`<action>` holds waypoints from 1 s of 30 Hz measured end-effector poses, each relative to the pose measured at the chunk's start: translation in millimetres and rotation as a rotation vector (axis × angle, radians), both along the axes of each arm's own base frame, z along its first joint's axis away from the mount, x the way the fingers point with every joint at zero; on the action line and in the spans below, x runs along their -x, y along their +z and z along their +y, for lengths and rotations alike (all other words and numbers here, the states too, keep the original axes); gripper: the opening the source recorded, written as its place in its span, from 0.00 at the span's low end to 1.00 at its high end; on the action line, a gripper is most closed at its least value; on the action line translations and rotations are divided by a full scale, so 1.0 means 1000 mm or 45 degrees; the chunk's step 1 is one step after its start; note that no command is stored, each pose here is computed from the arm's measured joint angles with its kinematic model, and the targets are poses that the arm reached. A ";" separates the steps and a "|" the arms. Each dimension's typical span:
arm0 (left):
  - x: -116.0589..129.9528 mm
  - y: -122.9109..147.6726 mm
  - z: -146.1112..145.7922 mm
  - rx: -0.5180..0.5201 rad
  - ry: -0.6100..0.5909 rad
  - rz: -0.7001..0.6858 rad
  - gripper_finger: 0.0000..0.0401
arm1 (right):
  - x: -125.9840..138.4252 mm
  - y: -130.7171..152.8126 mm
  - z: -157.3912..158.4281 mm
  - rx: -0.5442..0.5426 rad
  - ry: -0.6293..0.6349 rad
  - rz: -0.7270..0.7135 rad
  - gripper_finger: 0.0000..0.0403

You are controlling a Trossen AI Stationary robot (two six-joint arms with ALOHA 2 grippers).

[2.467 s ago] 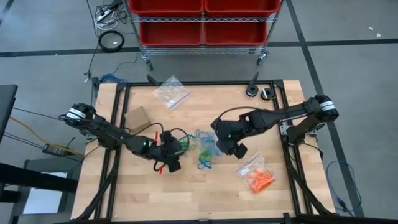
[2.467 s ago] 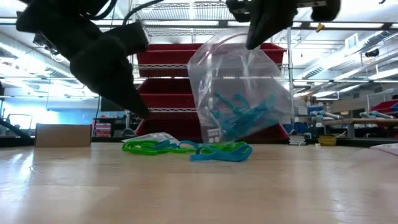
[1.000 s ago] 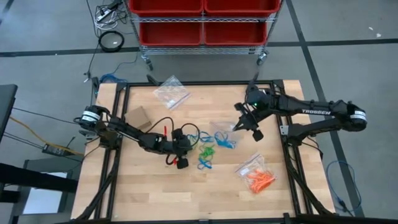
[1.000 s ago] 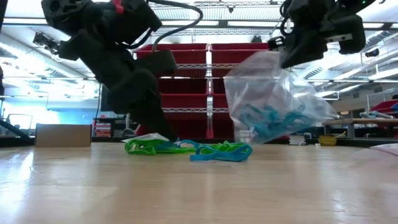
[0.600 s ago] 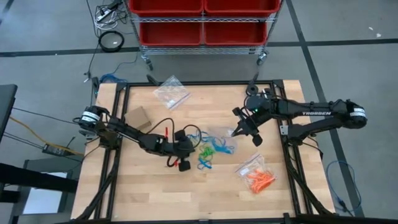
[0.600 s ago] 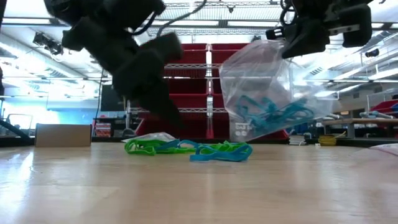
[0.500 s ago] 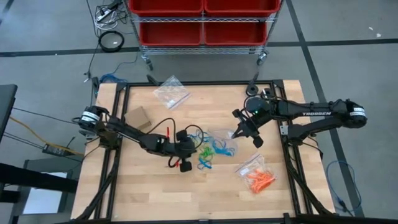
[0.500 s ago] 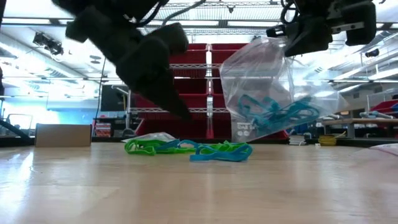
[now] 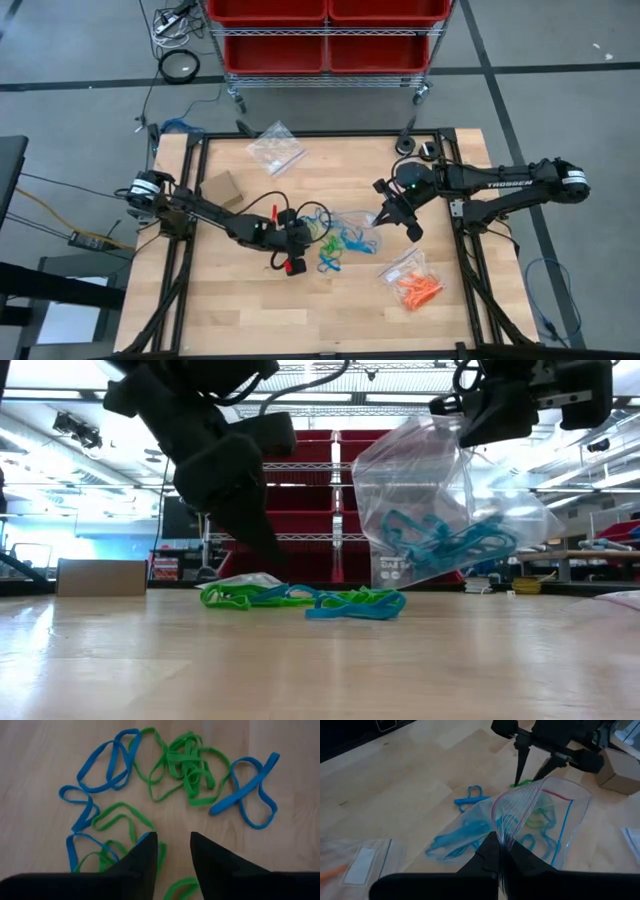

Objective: Sort rubber bands
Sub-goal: Put the blue rubber band into the transparent zip bag

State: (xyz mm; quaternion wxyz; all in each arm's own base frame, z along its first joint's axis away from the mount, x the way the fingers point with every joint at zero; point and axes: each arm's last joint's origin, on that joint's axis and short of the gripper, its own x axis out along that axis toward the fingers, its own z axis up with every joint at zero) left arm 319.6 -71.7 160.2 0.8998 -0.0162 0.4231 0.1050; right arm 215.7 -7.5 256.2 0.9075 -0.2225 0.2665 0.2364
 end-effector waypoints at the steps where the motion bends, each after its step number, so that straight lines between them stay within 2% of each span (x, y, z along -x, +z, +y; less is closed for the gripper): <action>1: 0.000 -0.002 0.000 0.000 0.003 0.007 0.31 | 0.000 0.000 0.000 0.000 0.000 -0.001 0.00; 9: -0.003 -0.031 -0.002 0.035 -0.005 0.137 0.29 | -0.001 0.001 0.000 0.002 -0.001 -0.022 0.00; 13: -0.008 -0.040 -0.003 0.008 0.046 0.117 0.25 | -0.001 0.002 0.000 0.002 -0.001 -0.027 0.00; 21: -0.017 -0.033 -0.003 -0.065 -0.008 0.090 0.03 | -0.001 0.001 0.000 -0.005 0.005 -0.017 0.00; 26: -0.024 -0.024 -0.005 -0.077 -0.017 0.088 0.02 | -0.001 0.001 0.001 -0.058 0.036 -0.010 0.00; 30: -0.025 -0.017 -0.009 -0.094 -0.031 0.159 0.01 | 0.000 0.002 0.003 -0.140 0.093 -0.003 0.00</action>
